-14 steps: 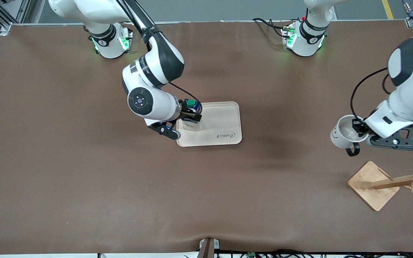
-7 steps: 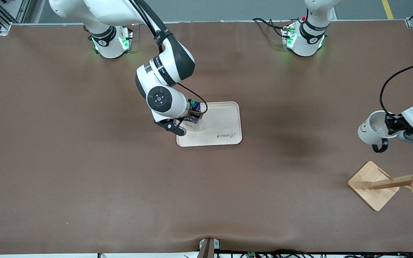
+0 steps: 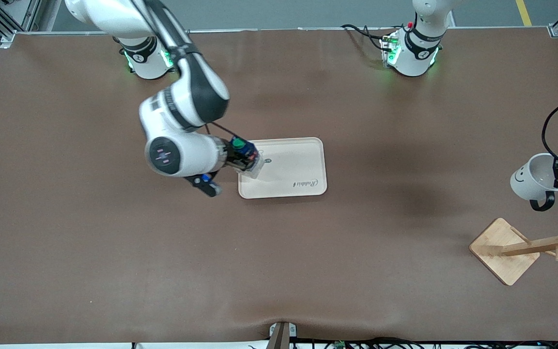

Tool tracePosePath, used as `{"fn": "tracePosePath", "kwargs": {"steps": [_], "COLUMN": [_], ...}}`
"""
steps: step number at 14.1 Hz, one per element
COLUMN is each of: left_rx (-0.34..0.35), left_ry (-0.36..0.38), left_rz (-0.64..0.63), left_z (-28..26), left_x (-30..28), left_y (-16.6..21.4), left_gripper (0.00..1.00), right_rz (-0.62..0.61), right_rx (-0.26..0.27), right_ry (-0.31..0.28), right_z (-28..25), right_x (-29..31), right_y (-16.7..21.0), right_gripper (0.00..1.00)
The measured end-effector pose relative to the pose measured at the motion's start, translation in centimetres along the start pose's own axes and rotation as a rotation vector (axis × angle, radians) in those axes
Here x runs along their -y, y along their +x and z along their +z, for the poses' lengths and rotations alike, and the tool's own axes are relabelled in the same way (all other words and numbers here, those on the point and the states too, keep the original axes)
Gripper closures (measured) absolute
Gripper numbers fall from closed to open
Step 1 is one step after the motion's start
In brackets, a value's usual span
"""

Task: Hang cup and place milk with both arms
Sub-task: 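Move the milk carton off the tray with the right gripper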

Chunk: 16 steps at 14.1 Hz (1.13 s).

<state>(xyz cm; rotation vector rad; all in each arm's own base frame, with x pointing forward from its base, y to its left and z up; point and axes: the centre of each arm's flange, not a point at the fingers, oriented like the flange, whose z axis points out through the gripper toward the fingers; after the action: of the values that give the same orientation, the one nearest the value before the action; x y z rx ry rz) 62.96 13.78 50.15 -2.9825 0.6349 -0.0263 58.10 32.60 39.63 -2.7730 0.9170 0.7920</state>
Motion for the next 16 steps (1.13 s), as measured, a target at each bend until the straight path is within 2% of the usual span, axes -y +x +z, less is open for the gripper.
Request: {"fn": "tracePosePath", "kwargs": {"steps": [2, 4, 5, 6, 7, 9, 13, 16], "left_rx": [-0.007, -0.018, -0.022, -0.026, -0.027, -0.028, -0.048, -0.05], "left_ry": [-0.005, -0.004, -0.003, -0.002, -0.001, -0.002, -0.034, -0.039], "left_rz": [-0.001, -0.003, -0.001, -0.001, 0.0, 0.0, -0.012, -0.011], "left_z": [0.6, 0.5, 0.4, 0.2, 0.2, 0.1, 0.1, 0.2], "left_x": [1.7, 2.2, 2.2, 2.2, 2.2, 2.2, 1.8, 1.6], "left_y": [-0.4, -0.3, -0.1, 0.0, 0.0, 0.1, 0.4, 0.5], "left_gripper": [0.95, 0.95, 0.95, 0.95, 0.95, 0.95, 0.95, 0.95], "right_rz": [-0.049, -0.074, -0.117, -0.165, -0.206, -0.277, -0.392, -0.428], "right_rx": [0.03, -0.031, -0.067, -0.081, -0.079, -0.083, -0.196, -0.246], "right_ry": [-0.049, -0.188, -0.243, -0.271, -0.278, -0.255, -0.202, -0.175], "right_z": [-3.3, -5.1, -5.8, -6.5, -7.3, -9.4, -11.2, -9.7], "right_x": [-3.7, -8.0, -9.6, -11.1, -12.8, -17.7, -29.0, -33.2], "right_y": [2.4, 5.4, 6.6, 7.7, 9.0, 12.7, 20.3, 22.8], "right_gripper": [0.41, 0.41, 0.41, 0.41, 0.41, 0.41, 0.41, 0.41]}}
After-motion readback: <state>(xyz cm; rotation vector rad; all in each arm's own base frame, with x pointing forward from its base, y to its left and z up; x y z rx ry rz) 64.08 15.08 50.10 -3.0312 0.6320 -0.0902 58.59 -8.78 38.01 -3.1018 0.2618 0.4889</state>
